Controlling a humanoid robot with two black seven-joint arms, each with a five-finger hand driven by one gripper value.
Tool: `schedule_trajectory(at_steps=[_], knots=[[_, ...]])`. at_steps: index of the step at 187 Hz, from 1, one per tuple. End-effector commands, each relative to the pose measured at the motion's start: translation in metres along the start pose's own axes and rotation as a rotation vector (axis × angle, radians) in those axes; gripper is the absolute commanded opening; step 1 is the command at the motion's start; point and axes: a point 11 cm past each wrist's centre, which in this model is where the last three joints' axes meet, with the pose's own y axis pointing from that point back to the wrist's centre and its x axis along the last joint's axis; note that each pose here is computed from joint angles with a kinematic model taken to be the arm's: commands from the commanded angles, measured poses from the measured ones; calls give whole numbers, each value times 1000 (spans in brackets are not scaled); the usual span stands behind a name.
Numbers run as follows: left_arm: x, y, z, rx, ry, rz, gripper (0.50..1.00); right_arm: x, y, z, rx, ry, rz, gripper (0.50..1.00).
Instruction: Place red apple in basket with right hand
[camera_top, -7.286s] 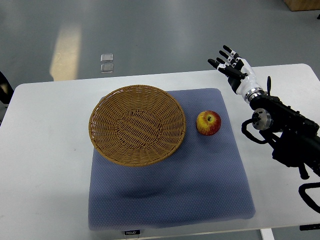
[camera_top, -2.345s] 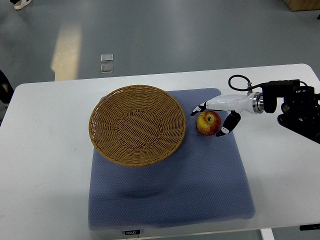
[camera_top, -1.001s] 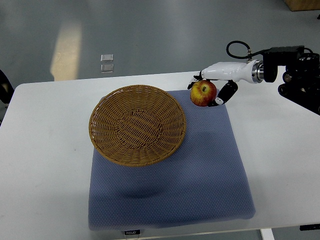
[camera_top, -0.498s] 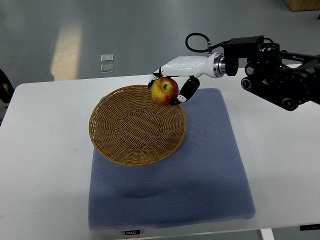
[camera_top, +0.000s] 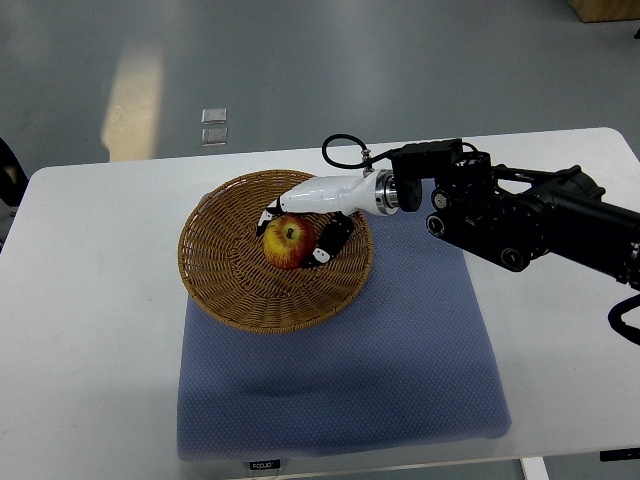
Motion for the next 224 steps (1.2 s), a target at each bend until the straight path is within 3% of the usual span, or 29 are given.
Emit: schedule_trajectory(at_steps=[1,13,40,53,89,170,224], knots=[[0,0,0,0,0,-1,1000,-6,-1,2,-5,-10,-1,705],[0,0,0,0,0,0,1000,-5,0,5,-14,-7,20,750],[0,0,0,0,0,0,1000,-4,0,7,-19,-5,31,801],[0,0,0,0,0,0,1000,-4,0,7,-18,-7,32,856],[0,0,0,-1,0,0,1000,-2,0,5,-8,-37,45,897],[0,0,0,0,0,0,1000,42,15,6,-1,-68,156,921],[0,0,0,0,0,0,1000,91,52,22,8,-201,351,921]])
